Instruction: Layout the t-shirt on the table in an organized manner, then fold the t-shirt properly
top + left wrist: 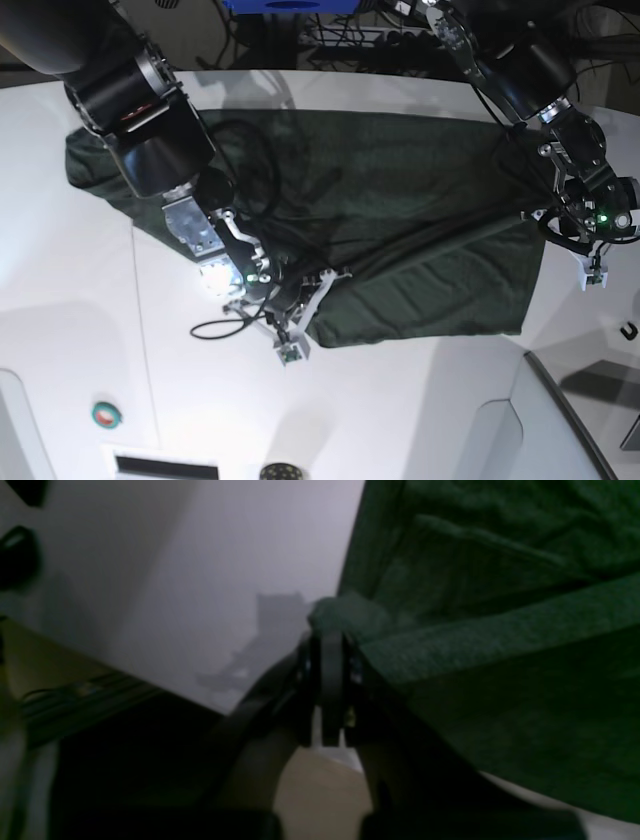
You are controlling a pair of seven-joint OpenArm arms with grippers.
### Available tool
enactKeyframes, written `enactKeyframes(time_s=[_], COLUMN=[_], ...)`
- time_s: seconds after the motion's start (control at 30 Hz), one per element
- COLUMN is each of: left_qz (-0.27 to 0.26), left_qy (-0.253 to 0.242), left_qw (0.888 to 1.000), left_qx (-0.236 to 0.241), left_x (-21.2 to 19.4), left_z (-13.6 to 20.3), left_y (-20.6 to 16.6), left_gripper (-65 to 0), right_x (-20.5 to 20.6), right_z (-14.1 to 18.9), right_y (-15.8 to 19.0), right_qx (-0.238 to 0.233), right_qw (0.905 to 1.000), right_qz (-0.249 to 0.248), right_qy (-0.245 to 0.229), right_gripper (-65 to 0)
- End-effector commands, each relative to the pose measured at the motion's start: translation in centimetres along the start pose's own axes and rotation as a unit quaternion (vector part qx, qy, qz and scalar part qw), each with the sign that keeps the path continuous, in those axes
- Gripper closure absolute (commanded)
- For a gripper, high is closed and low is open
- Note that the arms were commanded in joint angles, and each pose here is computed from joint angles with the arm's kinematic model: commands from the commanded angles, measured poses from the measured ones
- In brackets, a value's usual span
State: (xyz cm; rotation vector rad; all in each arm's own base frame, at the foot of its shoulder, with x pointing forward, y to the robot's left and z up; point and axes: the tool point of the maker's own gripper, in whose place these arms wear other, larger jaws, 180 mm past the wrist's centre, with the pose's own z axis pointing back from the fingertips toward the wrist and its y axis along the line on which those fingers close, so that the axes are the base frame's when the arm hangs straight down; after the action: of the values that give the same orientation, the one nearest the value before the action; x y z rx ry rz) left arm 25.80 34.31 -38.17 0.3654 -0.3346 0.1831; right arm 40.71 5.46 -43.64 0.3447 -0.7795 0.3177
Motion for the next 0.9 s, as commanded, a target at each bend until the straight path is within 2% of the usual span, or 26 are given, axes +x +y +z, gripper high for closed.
enactKeyframes(time_s=[0.0, 0.13, 0.27, 0.47, 0.57, 0.63, 0.7, 0.77, 0.8, 0.87], left_qz=[0.019, 0.068, 0.094, 0.125, 0.16, 0.177, 0.191, 0.202, 0.205, 0.209], left_qy=[-0.013, -0.02, -0.023, -0.062, -0.074, -0.081, -0.086, -0.091, -0.092, -0.099], left_qw=[1.0, 0.997, 0.995, 0.988, 0.982, 0.978, 0.974, 0.972, 0.971, 0.969], left_qx=[0.011, -0.011, -0.037, -0.061, -0.069, -0.08, -0.086, -0.084, -0.084, -0.087], left_x=[1.0, 0.9, 0.9, 2.1, 2.6, 2.8, 3.1, 3.2, 3.3, 3.5], left_z=[0.3, -1.4, -3.0, -3.2, -3.1, -3.0, -3.0, -2.9, -2.9, -2.7], left_y=[1.3, 1.4, 0.6, -0.2, -0.3, -0.6, -0.7, -0.2, 0.0, 0.3], left_gripper=[0.0, 0.0, 0.0, 0.0, 0.0, 0.0, 0.0, 0.0, 0.0, -1.3], right_x=[3.3, 3.2, 3.2, 4.1, 4.2, 4.3, 4.4, 4.4, 4.4, 5.0], right_z=[0.0, -0.5, -1.0, -0.9, -0.9, -0.9, -0.9, -0.9, -0.8, -0.5], right_y=[1.0, 0.6, 0.0, 0.0, -0.1, -0.1, -0.1, -0.2, -0.2, -0.2], right_qx=[0.011, 0.006, -0.001, -0.002, -0.003, -0.006, -0.006, -0.006, -0.007, -0.005], right_qw=[0.999, 0.9986, 0.9987, 0.9967, 0.9965, 0.9961, 0.9961, 0.9962, 0.9961, 0.9951], right_qz=[0.001, -0.002, -0.002, -0.003, -0.004, -0.006, -0.005, -0.007, -0.008, -0.008], right_qy=[-0.044, -0.052, -0.051, -0.082, -0.084, -0.087, -0.088, -0.087, -0.088, -0.098], right_gripper=[-0.3, -0.3, -0.3, -0.8, -1.5, -6.8, -16.4, -23.3, -25.2, -24.9])
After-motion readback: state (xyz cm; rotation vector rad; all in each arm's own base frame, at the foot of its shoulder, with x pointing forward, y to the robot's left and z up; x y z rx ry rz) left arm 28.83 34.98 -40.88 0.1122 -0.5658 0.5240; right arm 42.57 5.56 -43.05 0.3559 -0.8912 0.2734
